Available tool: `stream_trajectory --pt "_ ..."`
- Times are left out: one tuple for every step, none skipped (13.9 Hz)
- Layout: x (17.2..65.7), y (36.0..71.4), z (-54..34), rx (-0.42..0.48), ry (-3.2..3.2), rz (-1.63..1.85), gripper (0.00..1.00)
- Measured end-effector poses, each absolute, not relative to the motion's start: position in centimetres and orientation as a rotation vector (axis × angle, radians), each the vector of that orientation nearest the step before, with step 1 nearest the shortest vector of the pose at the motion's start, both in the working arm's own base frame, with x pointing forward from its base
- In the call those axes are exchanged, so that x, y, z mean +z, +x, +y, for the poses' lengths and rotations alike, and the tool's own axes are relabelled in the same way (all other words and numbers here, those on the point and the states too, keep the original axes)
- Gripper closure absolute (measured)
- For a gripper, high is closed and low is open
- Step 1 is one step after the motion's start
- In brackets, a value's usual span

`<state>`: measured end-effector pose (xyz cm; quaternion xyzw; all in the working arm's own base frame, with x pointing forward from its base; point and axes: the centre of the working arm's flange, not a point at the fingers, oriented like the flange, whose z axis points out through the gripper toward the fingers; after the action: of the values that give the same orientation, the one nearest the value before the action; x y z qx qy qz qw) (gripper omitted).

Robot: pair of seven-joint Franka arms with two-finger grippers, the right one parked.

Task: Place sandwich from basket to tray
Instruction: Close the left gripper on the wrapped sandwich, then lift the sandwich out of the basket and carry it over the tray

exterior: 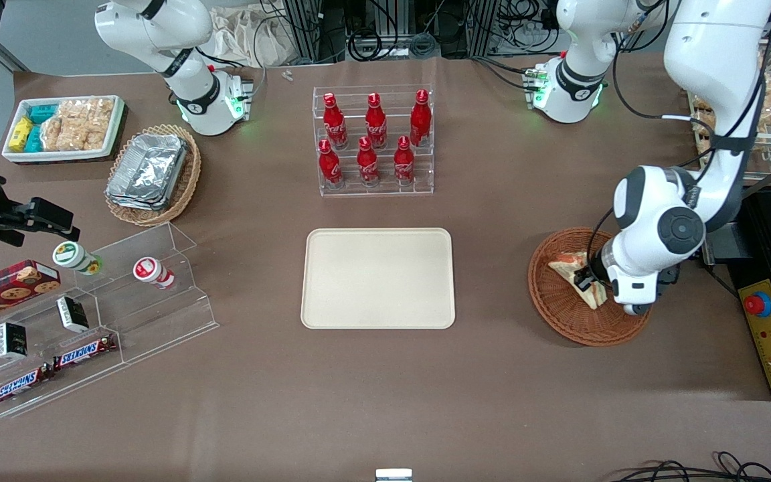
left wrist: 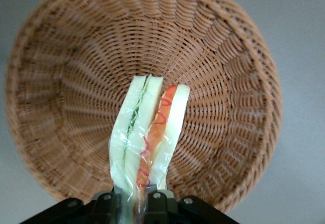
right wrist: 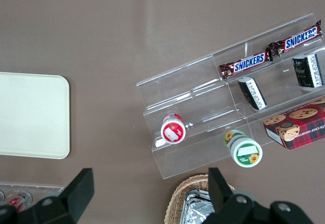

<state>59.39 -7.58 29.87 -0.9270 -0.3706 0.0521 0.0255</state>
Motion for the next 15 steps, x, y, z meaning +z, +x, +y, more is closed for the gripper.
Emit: stream_trajectory --pt "32.4 60.3 -7.6 0.180 -2.854 -1.143 0.81" --pt "35.2 61.2 -7.6 0.185 -2.847 -1.143 0.81" --pt "37.9 61.9 -7.6 0.185 -2.845 -1.141 0.81" --pt "40.8 62.4 -7.9 0.187 -2.848 -1.130 0.81" --pt "43.8 62.8 -8.6 0.188 -2.861 -1.103 0.81" --pt "47.0 63.0 -9.3 0.181 -2.882 -1.070 0.81" --pt "50.1 63.0 -10.1 0.164 -2.909 -1.032 0.81" --pt "52.9 62.9 -11.3 0.138 -2.944 -0.984 0.81" --pt "54.7 62.7 -12.8 0.117 -2.985 -0.917 0.81" --pt "55.4 62.3 -14.7 0.109 -3.025 -0.830 0.81" --pt "55.1 61.8 -16.9 0.124 -3.054 -0.744 0.81" --pt "54.2 61.4 -19.5 0.150 -3.075 -0.662 0.81" --pt "52.7 61.2 -22.3 0.174 -3.092 -0.589 0.81" --pt "50.9 61.0 -25.2 0.187 -3.109 -0.522 0.81" --pt "48.7 60.8 -28.1 0.196 -3.119 -0.454 0.81"
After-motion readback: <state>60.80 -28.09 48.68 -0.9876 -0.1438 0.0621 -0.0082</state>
